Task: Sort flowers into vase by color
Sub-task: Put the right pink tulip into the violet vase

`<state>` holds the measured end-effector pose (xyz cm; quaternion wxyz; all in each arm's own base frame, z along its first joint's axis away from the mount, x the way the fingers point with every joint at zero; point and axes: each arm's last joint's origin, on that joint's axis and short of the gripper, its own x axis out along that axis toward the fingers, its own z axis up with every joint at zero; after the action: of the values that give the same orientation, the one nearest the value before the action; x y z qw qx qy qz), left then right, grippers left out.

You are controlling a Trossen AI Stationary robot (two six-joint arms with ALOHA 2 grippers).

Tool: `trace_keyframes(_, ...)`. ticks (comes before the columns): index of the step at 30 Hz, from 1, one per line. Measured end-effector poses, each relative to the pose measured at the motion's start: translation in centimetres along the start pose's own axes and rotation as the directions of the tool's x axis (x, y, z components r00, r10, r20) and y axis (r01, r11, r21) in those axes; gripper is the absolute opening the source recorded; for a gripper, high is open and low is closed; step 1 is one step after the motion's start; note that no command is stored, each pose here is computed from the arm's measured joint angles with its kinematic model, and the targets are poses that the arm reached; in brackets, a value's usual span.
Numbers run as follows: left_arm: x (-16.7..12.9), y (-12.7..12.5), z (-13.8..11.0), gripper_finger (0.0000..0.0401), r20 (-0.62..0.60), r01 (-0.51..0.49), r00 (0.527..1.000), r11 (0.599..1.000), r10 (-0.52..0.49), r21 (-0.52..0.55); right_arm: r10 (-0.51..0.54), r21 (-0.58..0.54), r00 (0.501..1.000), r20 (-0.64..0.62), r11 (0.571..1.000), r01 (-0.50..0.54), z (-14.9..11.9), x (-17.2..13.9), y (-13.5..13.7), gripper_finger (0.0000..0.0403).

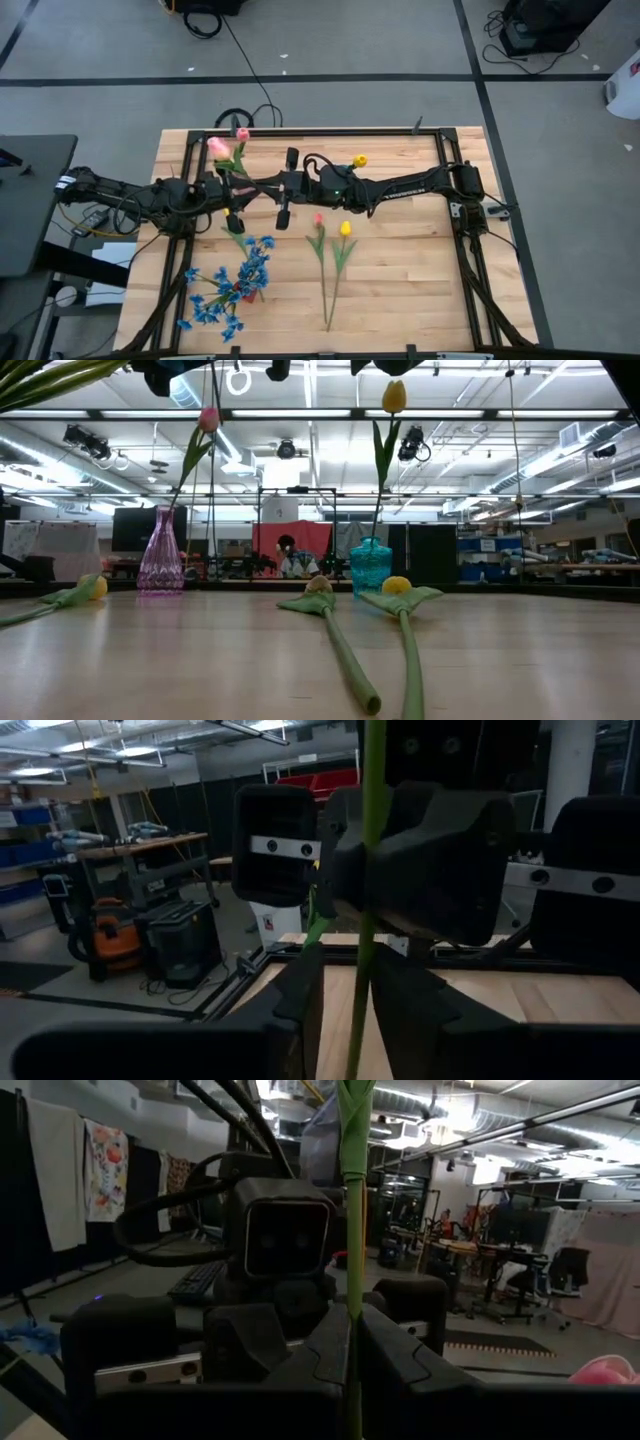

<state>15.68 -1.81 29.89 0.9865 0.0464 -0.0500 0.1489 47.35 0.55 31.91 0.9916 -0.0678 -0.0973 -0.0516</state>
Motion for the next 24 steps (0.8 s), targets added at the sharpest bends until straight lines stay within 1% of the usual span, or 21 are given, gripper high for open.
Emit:
trace_keyframes(2, 0.0, 0.0, 0.0, 0.0074, 0.004, -0.001, 1.000, 1.000, 0.000, 0.011, 0.000, -0.001, 1.000, -0.007, 1.000, 0.000, -0.1, 0.0, 0.0, 0.0025)
trace_keyframes(5, 0.0, 0.0, 0.0, 0.0025, 0.003, 0.002, 1.000, 1.000, -0.002, 0.028, -0.003, -0.002, 1.000, -0.015, 1.000, 0.003, -0.1, 0.0, 0.0, 0.0025)
trace_keyframes(6, 0.0, 0.0, 0.0, 0.0015, 0.000, 0.002, 1.000, 0.999, -0.002, 0.034, -0.003, -0.002, 1.000, -0.018, 1.000, 0.003, -0.2, 0.0, 0.0, 0.0026)
trace_keyframes(10, 0.0, 0.0, -0.1, 0.0011, -0.009, -0.006, 1.000, 0.999, 0.007, 0.036, -0.041, 0.018, 0.999, -0.034, 0.999, 0.041, -0.2, 0.0, 0.1, 0.0042)
trace_keyframes(12, -0.1, 0.1, -0.1, 0.0008, -0.017, -0.007, 1.000, 1.000, 0.008, 0.024, -0.058, 0.020, 0.997, -0.047, 0.998, 0.059, -0.3, -0.1, 0.2, 0.0059)
trace_keyframes(15, -0.6, 0.4, 0.0, 0.0006, -0.020, -0.011, 1.000, 1.000, 0.011, 0.025, -0.061, 0.028, 0.995, -0.074, 0.998, 0.063, -0.1, -0.2, 0.3, 0.0096)
trace_keyframes(20, -2.6, 1.7, 0.9, 0.0006, 0.018, -0.038, 0.999, 0.999, 0.038, 0.002, -0.048, 0.037, 0.992, -0.118, 0.998, 0.053, 1.8, -1.2, 0.3, 0.0165)
trace_keyframes(22, -3.6, 2.2, 1.0, 0.0006, 0.024, -0.040, 0.999, 0.999, 0.040, -0.002, -0.047, 0.047, 0.989, -0.142, 0.997, 0.055, 2.7, -1.7, 0.5, 0.0185)
trace_keyframes(24, -4.5, 2.7, 0.9, 0.0006, 0.019, -0.041, 0.999, 0.999, 0.041, -0.005, -0.072, 0.046, 0.982, -0.176, 0.996, 0.081, 3.7, -2.3, 0.7, 0.0200)
